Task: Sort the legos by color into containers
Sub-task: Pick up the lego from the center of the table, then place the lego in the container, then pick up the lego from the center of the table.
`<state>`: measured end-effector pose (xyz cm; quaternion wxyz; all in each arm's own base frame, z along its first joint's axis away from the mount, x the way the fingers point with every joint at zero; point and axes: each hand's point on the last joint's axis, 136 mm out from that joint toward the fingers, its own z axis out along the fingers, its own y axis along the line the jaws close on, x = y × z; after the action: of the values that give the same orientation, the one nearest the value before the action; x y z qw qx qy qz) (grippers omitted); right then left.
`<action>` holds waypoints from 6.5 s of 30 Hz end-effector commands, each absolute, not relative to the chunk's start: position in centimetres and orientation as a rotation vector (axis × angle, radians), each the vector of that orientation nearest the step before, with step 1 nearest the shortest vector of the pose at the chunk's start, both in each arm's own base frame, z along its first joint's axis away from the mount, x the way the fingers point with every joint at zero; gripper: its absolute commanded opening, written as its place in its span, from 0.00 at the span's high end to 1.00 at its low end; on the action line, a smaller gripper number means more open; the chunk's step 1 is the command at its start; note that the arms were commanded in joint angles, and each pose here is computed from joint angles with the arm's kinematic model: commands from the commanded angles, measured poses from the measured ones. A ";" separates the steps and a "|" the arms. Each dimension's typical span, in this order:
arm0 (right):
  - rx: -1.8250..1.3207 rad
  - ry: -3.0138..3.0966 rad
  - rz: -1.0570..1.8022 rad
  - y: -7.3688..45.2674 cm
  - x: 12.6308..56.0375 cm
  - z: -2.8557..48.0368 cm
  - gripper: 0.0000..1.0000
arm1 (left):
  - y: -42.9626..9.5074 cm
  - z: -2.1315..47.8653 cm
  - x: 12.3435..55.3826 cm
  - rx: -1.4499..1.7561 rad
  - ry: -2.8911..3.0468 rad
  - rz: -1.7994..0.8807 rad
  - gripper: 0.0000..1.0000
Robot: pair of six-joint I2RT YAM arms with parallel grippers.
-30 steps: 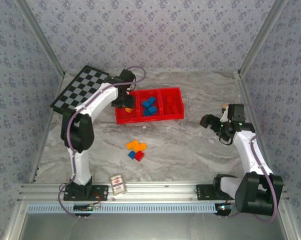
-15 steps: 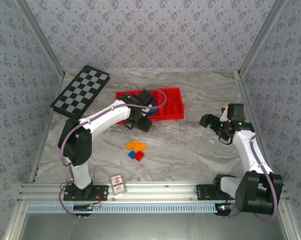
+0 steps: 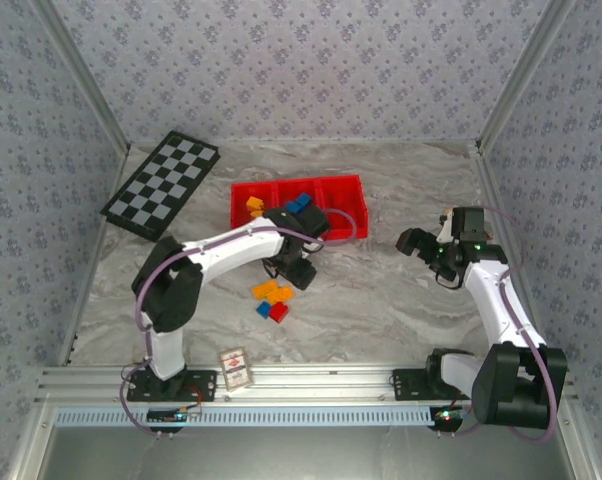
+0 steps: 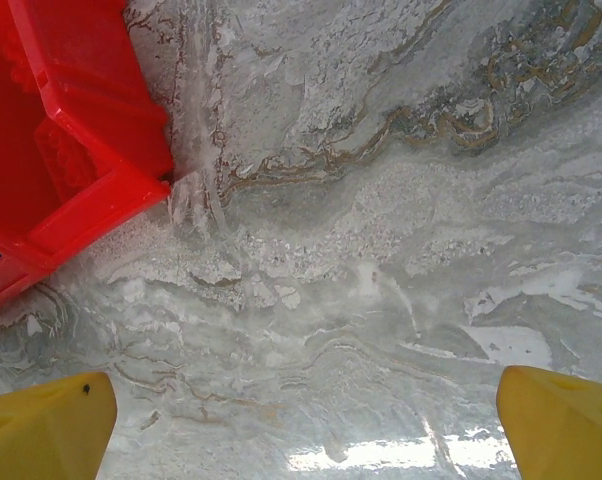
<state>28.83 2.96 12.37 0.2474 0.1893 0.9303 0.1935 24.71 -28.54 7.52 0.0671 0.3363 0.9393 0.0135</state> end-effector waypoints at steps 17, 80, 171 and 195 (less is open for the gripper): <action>0.525 2.535 0.526 3.1 28.5 12.9 0.01 | -28.1 3.9 22.9 1.308 2.818 0.202 0.37; 0.497 2.566 0.506 3.2 29.3 12.5 0.00 | -18.2 18.7 41.9 0.262 2.535 0.073 0.62; 0.504 2.567 0.517 3.7 28.9 12.4 0.00 | -21.8 4.5 25.0 0.862 2.900 0.169 0.19; 0.509 2.580 0.506 3.6 29.0 12.0 0.00 | -20.9 1.5 25.1 0.704 3.028 0.110 0.58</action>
<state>29.05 3.77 11.96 0.2349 0.1783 0.9361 0.1914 24.94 -21.12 1.90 0.0214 0.2405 0.9698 0.0351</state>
